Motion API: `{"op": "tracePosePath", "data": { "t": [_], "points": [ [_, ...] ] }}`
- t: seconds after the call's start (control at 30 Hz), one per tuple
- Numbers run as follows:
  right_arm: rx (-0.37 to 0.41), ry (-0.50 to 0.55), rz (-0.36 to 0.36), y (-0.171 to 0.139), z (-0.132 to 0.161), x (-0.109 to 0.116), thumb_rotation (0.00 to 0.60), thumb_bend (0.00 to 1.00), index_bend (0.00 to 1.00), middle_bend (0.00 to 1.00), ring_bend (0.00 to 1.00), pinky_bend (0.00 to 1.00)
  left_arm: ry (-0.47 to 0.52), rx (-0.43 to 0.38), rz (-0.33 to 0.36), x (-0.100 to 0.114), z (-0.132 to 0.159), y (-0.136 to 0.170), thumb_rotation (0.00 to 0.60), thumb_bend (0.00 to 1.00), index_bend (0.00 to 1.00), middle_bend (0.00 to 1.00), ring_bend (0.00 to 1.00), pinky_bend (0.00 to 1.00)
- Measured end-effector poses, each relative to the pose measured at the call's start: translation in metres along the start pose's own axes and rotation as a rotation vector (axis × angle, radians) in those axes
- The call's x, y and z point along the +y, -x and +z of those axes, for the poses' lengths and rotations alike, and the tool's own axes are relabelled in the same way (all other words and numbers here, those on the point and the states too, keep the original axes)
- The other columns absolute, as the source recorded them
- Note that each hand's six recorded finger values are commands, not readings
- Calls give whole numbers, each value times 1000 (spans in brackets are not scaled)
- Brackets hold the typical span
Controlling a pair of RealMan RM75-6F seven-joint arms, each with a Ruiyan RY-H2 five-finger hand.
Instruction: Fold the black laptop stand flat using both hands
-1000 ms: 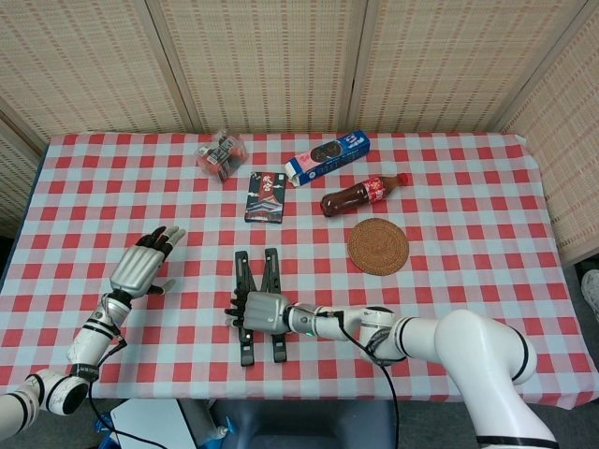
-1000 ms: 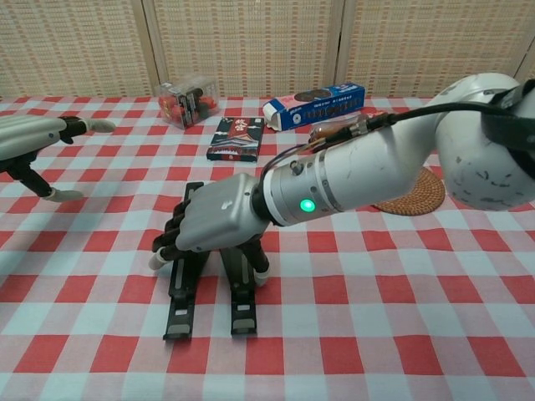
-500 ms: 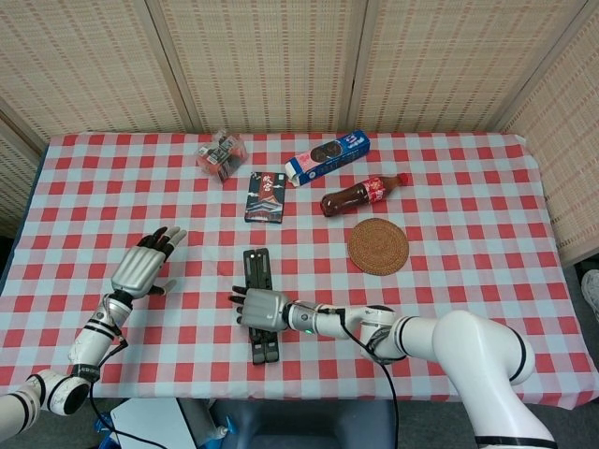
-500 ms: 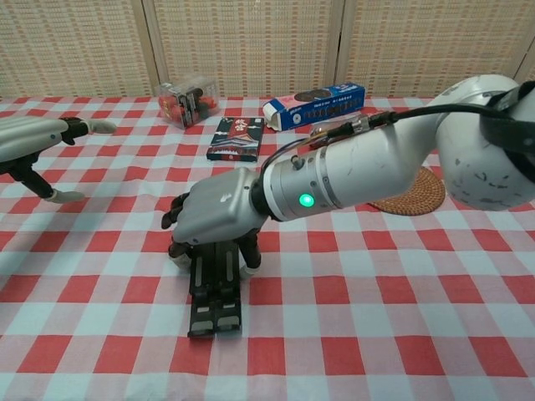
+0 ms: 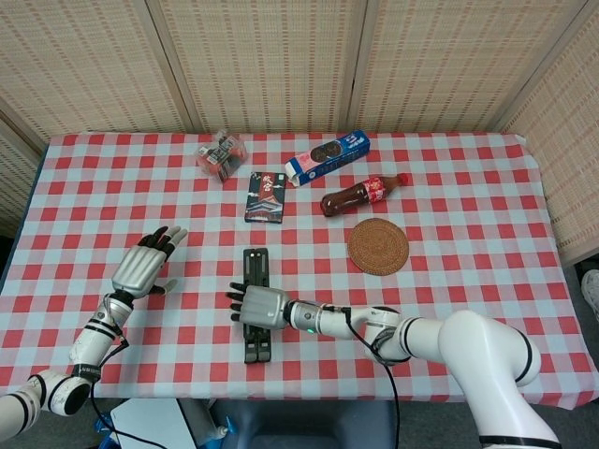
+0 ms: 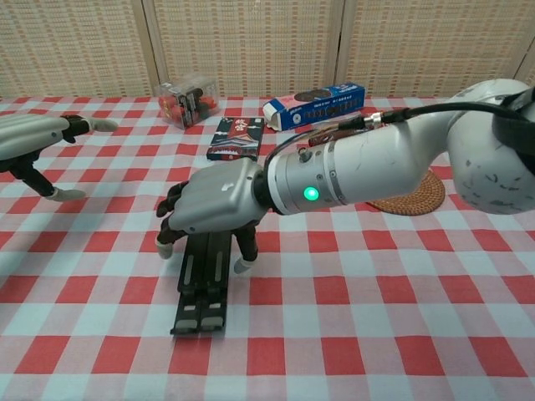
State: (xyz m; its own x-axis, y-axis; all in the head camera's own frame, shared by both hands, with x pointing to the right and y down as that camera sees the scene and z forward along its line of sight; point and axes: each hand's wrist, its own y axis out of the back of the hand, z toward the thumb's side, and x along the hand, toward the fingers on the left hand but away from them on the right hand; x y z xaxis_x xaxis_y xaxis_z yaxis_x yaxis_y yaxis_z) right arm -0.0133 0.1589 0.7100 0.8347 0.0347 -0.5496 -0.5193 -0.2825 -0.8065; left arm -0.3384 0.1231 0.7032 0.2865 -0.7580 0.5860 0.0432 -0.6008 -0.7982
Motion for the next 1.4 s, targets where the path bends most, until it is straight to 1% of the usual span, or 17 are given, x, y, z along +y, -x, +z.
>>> {"op": "tracePosePath", "data": {
  "t": [0.07, 0.2, 0.27, 0.37, 0.47, 0.57, 0.6, 0.67, 0.7, 0.77, 0.8, 0.9, 1.07, 1.2, 1.3, 1.4],
  "points": [
    [-22, 19, -13, -4, -3, 2, 600, 93, 0, 1, 0, 0, 4, 8, 3, 1, -1, 1, 600, 253, 0, 0, 0, 173],
    [-94, 67, -57, -22, -15, 5, 600, 98, 0, 3, 0, 0, -9, 32, 16, 5, -5, 4, 600, 253, 0, 0, 0, 173],
    [-136, 94, -89, -33, -21, 5, 600, 145, 0, 27, 0, 0, -14, 52, 32, 9, -7, 8, 600, 253, 0, 0, 0, 173],
    [-230, 149, -150, -58, -34, 5, 600, 205, 0, 79, 0, 0, -11, 85, 51, 16, -11, 15, 600, 253, 0, 0, 0, 173],
    [-346, 200, -209, -91, -48, 1, 600, 233, 29, 140, 0, 0, 8, 119, 68, 22, -15, 25, 600, 253, 0, 0, 0, 173],
    [-476, 247, -254, -131, -61, -6, 600, 249, 91, 185, 20, 30, 11, 153, 96, 30, -20, 38, 600, 253, 0, 0, 0, 173],
    [-530, 263, -267, -149, -64, -10, 600, 249, 97, 190, 24, 37, 9, 163, 104, 31, -22, 43, 600, 253, 0, 0, 0, 173],
    [-608, 284, -283, -175, -68, -17, 600, 249, 103, 195, 34, 43, 10, 188, 119, 34, -26, 55, 600, 253, 0, 0, 0, 173],
    [-659, 297, -292, -192, -70, -21, 600, 249, 104, 196, 37, 43, 13, 198, 125, 35, -28, 60, 600, 253, 0, 0, 0, 173],
    [-733, 315, -302, -218, -71, -29, 600, 249, 104, 197, 39, 43, 20, 221, 139, 36, -31, 71, 600, 253, 0, 0, 0, 173],
    [-781, 326, -306, -235, -71, -35, 600, 249, 104, 197, 39, 43, 22, 230, 146, 37, -32, 77, 600, 253, 0, 0, 0, 172],
    [-891, 355, -307, -276, -65, -51, 600, 246, 108, 200, 39, 43, 25, 261, 166, 38, -37, 95, 600, 253, 2, 0, 0, 173],
    [-1029, 414, -295, -331, -46, -76, 600, 214, 112, 204, 39, 60, 17, 295, 214, 43, -39, 124, 600, 253, 15, 0, 0, 173],
    [-1141, 491, -322, -375, -26, -90, 600, 212, 117, 206, 39, 60, 1, 307, 260, 48, -37, 144, 600, 253, 25, 0, 0, 173],
    [-1187, 516, -348, -396, -14, -94, 600, 210, 117, 206, 39, 60, -8, 308, 288, 49, -34, 159, 600, 253, 35, 0, 0, 173],
    [-1212, 527, -377, -410, -3, -95, 600, 209, 117, 206, 39, 60, -29, 308, 303, 48, -32, 170, 600, 253, 40, 0, 0, 172]
  ]
}}
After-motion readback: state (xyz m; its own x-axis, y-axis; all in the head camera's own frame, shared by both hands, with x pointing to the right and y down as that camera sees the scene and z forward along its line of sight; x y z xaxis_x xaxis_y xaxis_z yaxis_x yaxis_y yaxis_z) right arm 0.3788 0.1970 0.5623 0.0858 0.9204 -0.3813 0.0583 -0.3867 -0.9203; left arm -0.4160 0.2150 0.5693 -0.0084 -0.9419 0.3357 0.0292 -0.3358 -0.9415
